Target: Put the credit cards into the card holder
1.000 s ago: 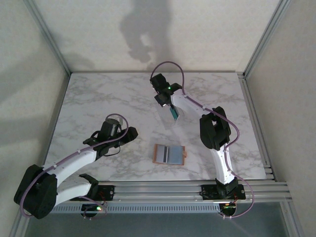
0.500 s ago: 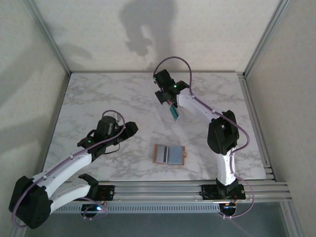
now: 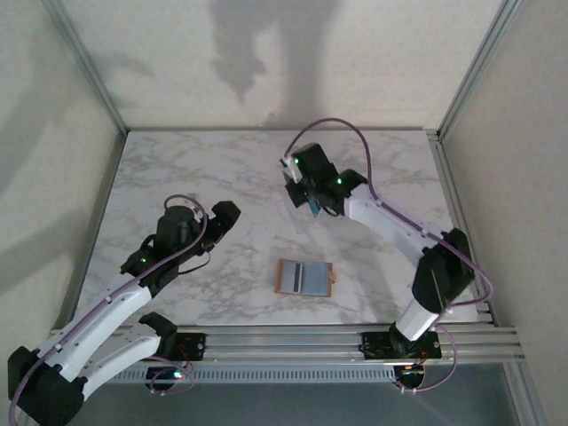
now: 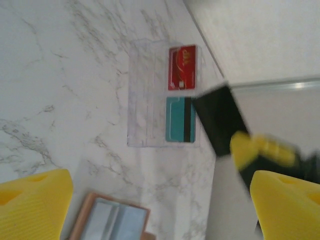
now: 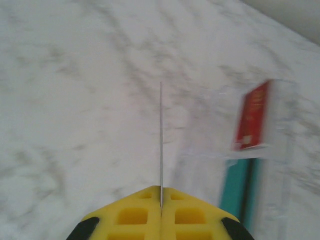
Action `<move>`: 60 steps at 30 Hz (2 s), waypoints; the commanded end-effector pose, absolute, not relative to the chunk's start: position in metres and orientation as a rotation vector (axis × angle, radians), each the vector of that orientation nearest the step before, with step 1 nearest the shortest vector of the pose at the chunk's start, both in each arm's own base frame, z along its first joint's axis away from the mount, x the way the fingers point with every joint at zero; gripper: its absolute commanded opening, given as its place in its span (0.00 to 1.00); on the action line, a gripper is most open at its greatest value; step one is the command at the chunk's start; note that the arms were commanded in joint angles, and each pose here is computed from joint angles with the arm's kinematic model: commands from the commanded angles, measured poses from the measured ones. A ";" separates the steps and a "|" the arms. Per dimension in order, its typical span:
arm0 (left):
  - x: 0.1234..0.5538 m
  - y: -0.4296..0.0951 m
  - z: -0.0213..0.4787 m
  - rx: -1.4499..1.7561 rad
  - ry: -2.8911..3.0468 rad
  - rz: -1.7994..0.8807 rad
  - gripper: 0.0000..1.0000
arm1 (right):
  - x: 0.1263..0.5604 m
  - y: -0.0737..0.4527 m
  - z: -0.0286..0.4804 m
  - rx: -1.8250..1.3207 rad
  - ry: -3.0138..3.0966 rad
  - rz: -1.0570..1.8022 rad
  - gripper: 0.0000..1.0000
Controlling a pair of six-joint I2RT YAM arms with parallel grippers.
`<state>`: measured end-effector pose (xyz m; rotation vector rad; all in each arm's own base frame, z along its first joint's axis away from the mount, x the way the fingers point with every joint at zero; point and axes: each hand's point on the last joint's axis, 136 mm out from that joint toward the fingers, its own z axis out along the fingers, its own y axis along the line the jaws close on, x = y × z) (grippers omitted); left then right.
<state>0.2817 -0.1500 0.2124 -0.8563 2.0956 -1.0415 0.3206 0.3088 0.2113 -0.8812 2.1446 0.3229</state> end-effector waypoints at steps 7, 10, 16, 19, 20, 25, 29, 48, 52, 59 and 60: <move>0.285 -0.140 0.173 -1.307 2.136 -0.914 0.78 | 0.249 0.362 0.202 -1.071 1.871 0.536 0.00; 0.284 -0.140 0.169 -1.354 2.130 -0.901 0.76 | 0.230 0.378 0.193 -1.140 1.836 0.577 0.00; 0.281 -0.153 0.158 -1.419 2.158 -0.975 0.68 | 0.201 0.408 0.190 -1.247 1.728 0.604 0.00; 0.279 -0.157 0.155 -1.444 2.179 -0.994 0.50 | 0.193 0.414 0.188 -1.268 1.680 0.605 0.00; 0.278 -0.161 0.155 -1.441 2.191 -1.014 0.44 | 0.194 0.414 0.187 -1.262 1.676 0.591 0.00; 0.275 -0.169 0.155 -1.421 2.226 -1.071 0.13 | 0.197 0.409 0.183 -1.241 1.645 0.541 0.00; 0.270 -0.173 0.152 -1.415 2.256 -1.086 0.14 | 0.201 0.404 0.176 -1.235 1.644 0.500 0.00; 0.261 -0.174 0.133 -1.375 2.331 -1.002 0.53 | 0.224 0.391 0.169 -1.207 1.586 0.220 0.00; 0.263 -0.183 0.134 -1.331 2.335 -1.079 0.56 | 0.228 0.389 0.160 -1.232 1.578 0.160 0.00; 0.268 -0.191 0.139 -1.326 2.347 -1.101 0.30 | 0.223 0.398 0.165 -1.221 1.554 0.230 0.00; 0.268 -0.192 0.138 -1.326 2.354 -1.102 0.24 | 0.223 0.399 0.164 -1.222 1.552 0.232 0.00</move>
